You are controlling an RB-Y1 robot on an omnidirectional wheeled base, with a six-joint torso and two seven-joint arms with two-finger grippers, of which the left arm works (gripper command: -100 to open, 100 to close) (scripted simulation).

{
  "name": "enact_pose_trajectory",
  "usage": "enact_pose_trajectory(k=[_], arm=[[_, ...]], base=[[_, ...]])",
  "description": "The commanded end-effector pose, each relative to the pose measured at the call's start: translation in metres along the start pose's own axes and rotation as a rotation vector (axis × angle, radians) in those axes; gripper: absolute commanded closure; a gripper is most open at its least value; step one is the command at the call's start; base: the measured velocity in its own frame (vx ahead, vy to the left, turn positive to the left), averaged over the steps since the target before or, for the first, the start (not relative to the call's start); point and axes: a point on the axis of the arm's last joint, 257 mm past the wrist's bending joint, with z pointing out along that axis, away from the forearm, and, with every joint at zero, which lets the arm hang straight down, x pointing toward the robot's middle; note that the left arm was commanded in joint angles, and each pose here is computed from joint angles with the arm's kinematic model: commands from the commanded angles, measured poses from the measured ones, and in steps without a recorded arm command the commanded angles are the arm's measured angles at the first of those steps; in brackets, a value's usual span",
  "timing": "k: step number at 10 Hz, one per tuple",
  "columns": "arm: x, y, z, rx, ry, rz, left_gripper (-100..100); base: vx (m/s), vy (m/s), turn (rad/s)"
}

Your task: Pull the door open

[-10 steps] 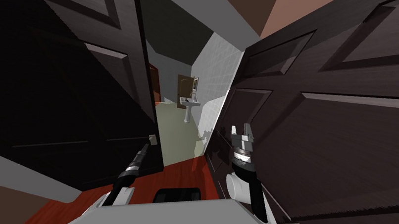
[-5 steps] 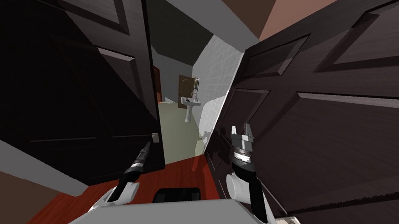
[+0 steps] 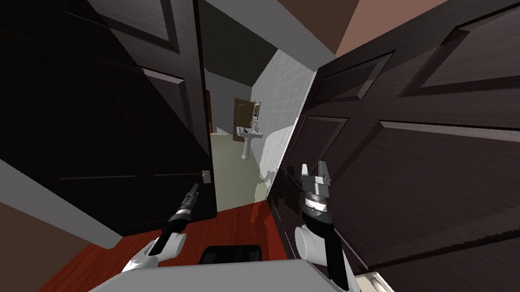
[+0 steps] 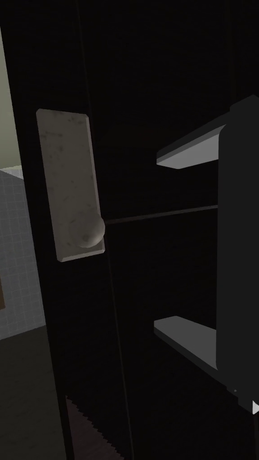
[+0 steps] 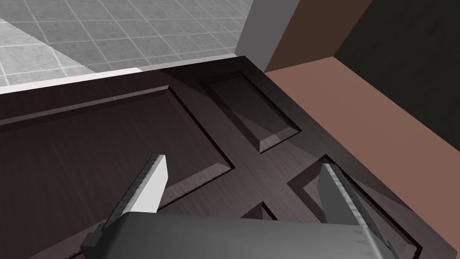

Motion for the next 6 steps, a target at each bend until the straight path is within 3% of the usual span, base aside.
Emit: enact_pose_trajectory(k=[1,5,6], arm=[[0.006,0.000,0.0038,-0.006,0.006,-0.063,-100],[0.016,0.000,0.0113,-0.018,0.015,-0.168,-100],[0.014,-0.001,0.0105,-0.016,0.014,-0.151,-100]], base=[[-0.053,0.008,0.027],[-0.056,0.009,0.018],[-0.019,0.003,0.001]])
